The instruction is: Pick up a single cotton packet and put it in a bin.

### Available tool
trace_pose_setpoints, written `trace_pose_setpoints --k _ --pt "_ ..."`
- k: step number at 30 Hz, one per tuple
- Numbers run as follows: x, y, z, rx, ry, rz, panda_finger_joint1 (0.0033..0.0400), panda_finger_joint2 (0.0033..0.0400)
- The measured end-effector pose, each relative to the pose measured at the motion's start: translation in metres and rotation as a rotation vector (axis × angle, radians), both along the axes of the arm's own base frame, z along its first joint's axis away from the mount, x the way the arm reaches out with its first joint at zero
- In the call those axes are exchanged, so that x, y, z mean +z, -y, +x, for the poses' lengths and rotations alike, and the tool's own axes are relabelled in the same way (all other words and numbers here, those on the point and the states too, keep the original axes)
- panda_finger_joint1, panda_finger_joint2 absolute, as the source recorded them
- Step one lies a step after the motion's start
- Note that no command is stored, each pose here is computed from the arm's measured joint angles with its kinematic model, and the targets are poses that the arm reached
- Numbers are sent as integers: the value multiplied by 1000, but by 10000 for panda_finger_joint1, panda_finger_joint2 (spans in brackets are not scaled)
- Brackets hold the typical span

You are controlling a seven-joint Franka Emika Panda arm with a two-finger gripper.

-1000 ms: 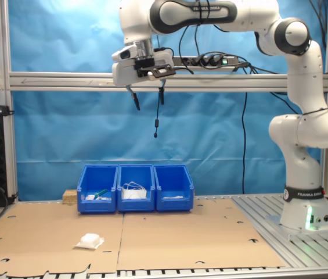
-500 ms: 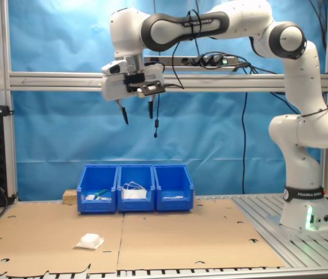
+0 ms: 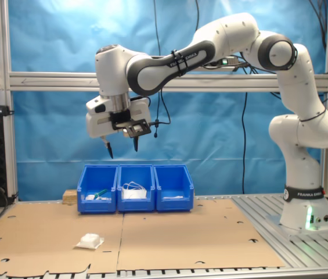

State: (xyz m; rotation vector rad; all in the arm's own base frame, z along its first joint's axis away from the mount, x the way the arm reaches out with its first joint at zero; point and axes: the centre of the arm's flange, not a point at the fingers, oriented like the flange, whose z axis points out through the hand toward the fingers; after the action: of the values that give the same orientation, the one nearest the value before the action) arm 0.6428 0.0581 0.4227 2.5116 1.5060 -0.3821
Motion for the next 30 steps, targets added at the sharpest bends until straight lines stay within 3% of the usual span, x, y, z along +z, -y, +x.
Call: trace_pose_setpoints --k 7,9,21,30 --pt "-49 -17 16 46 16 -37 400 400" --pt "-59 -21 19 52 22 -34 400 400" --pt "-102 -38 28 -2 51 89 400 400" --pt "-130 -38 39 -56 66 143 400 400"
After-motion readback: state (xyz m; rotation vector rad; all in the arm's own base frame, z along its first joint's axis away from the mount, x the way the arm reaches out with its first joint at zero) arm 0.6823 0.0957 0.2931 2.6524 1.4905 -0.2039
